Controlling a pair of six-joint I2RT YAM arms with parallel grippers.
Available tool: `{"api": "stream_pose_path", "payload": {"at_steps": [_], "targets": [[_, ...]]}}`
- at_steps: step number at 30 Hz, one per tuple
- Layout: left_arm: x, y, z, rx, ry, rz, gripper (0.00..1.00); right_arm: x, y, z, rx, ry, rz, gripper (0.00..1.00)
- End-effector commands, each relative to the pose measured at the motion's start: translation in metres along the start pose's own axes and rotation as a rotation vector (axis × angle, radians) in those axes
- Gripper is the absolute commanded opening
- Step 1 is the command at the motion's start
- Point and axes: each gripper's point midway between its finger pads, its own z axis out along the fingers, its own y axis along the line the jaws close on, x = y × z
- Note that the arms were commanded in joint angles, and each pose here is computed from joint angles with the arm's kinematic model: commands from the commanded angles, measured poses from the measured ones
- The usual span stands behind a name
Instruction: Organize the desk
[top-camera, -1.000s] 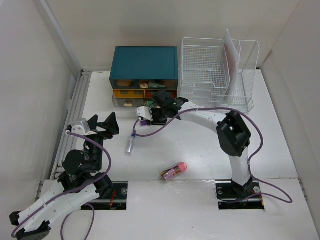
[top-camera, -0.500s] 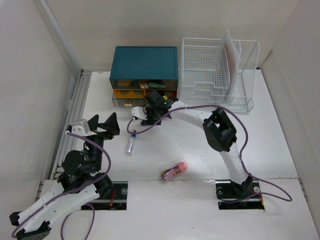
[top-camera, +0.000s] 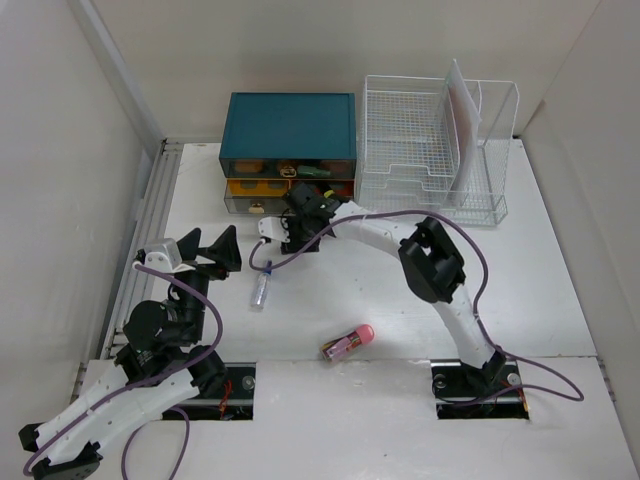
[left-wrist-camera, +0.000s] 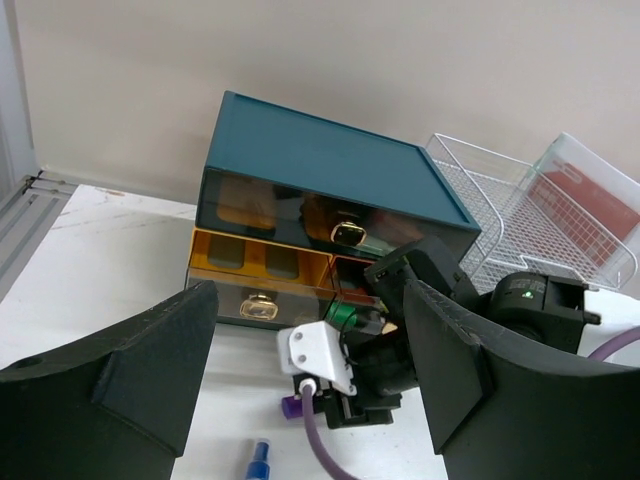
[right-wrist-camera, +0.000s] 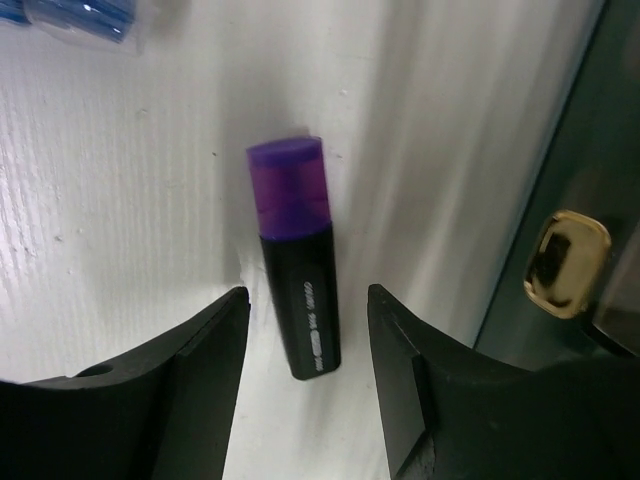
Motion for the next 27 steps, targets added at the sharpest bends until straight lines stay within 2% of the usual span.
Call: {"api": "stream_pose_path", "payload": {"at_steps": [1, 13, 21, 27], "targets": [[-0.010, -0.003, 0.000, 0.018, -0.035, -0.038, 0.72, -0.010, 0.003, 0.005, -0.003, 0.006, -0.031, 0.56], [-0.010, -0.003, 0.000, 0.018, -0.035, -0.038, 0.72, 0.000, 0.010, 0.016, -0.012, 0.060, -0.016, 0.56], [-0.010, -0.003, 0.000, 0.018, -0.035, -0.038, 0.72, 0.002, 0.035, 0.015, -0.149, 0.061, -0.038, 0.56], [-0.010, -0.003, 0.000, 0.018, -0.035, -0.038, 0.72, 0.002, 0.027, 0.011, -0.118, 0.070, -0.051, 0.56]]}}
